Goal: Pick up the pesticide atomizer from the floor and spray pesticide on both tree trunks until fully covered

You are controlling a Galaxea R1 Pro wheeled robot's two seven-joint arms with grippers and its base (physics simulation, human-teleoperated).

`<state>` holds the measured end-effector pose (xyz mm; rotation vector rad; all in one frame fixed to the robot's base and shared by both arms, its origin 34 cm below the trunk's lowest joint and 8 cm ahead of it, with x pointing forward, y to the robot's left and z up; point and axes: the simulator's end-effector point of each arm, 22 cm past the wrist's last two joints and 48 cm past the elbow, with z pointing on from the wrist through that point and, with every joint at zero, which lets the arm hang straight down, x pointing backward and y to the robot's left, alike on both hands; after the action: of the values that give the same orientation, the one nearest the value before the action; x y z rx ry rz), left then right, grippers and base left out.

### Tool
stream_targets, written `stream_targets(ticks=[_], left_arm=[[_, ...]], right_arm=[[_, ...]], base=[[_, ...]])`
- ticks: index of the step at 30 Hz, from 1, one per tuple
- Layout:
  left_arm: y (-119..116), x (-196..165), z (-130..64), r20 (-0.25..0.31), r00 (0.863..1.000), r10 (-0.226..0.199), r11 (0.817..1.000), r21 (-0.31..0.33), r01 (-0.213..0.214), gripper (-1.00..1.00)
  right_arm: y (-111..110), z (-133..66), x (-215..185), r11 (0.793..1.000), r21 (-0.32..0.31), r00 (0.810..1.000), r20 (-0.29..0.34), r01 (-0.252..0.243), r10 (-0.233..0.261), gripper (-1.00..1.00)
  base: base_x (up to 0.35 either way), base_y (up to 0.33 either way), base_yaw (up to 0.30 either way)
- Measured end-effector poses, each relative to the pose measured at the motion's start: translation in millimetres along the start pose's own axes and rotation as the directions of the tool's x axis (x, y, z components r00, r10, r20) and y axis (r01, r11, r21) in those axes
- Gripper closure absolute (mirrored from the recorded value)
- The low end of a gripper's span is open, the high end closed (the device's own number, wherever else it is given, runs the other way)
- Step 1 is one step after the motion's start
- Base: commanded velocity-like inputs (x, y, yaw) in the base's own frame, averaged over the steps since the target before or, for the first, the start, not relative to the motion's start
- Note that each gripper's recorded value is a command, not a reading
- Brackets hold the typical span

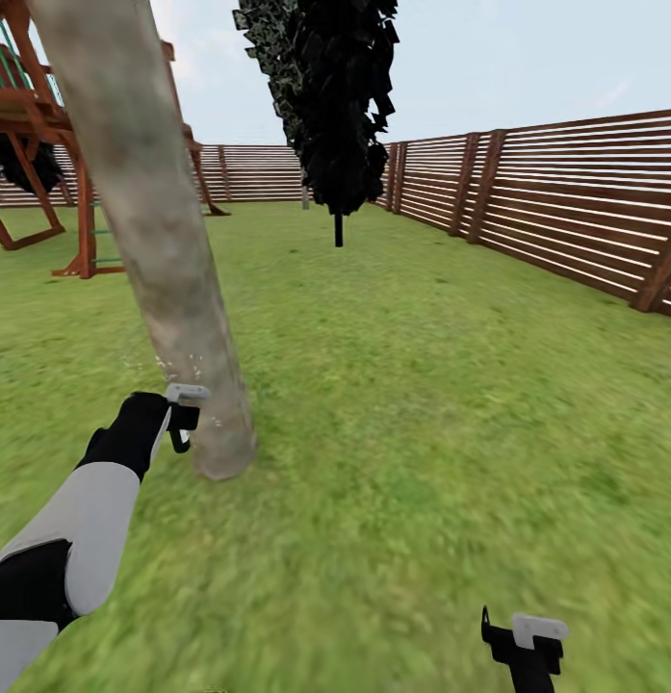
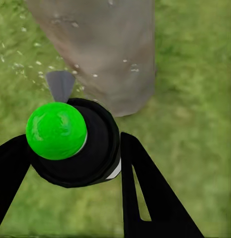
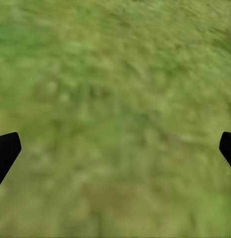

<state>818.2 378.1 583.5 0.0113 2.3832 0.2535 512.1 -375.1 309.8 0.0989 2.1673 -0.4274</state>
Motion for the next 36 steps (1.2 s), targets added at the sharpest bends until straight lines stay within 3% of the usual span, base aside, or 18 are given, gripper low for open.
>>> stream_targets(ticks=[9,18,24,28,30,31,32,34,36], left_arm=[[-1,0,0.0,0.001,1.000,0.001,1.000,0.001,-0.001,1.00],[-3,0,0.2,-0.001,1.000,0.001,1.000,0.003,-0.001,1.00],[-5,1,0.6,-0.002,1.000,-0.001,1.000,0.008,0.001,1.00],[-27,23,6.1,-0.029,1.000,0.007,0.999,0.035,-0.006,1.00],[-12,43,11.2,-0.056,0.998,0.019,1.000,0.007,-0.018,1.00],[17,58,13.9,-0.076,0.997,0.004,1.000,-0.026,-0.006,1.00],[39,66,14.3,-0.089,0.996,0.020,0.998,-0.063,-0.026,1.00],[19,90,21.0,-0.121,0.993,0.009,1.000,-0.023,-0.012,1.00],[-27,96,23.1,-0.124,0.992,0.016,0.999,0.041,-0.011,1.00]], right_arm=[[0,0.0,0,1.000,0.000,1.000,0.000,0.000,0.000,-1.00],[0,0.0,0,1.000,0.000,1.000,0.000,0.000,0.000,-1.00],[0,0.0,0,1.000,0.000,1.000,0.000,0.000,0.000,-1.00],[0,0.0,0,1.000,-0.001,1.000,0.000,0.001,-0.001,-1.00],[0,0.1,0,1.000,-0.001,1.000,0.000,0.001,-0.001,-1.00],[0,0.0,0,1.000,-0.001,1.000,0.000,0.001,-0.001,-1.00],[0,0.0,0,1.000,-0.001,1.000,0.000,0.001,-0.001,-1.00],[0,0.0,0,1.000,-0.001,1.000,0.000,0.001,-0.001,-1.00],[0,0.0,0,1.000,0.000,1.000,0.000,0.001,-0.001,-1.00]], base=[[0.000,-0.276,0.264],[0.000,-0.276,0.018],[0.044,-0.275,0.231],[0.161,-0.255,0.257],[0.172,-0.248,0.041],[0.175,-0.245,0.005],[0.180,-0.241,0.002],[0.195,-0.230,0.001],[0.223,-0.205,0.000]])
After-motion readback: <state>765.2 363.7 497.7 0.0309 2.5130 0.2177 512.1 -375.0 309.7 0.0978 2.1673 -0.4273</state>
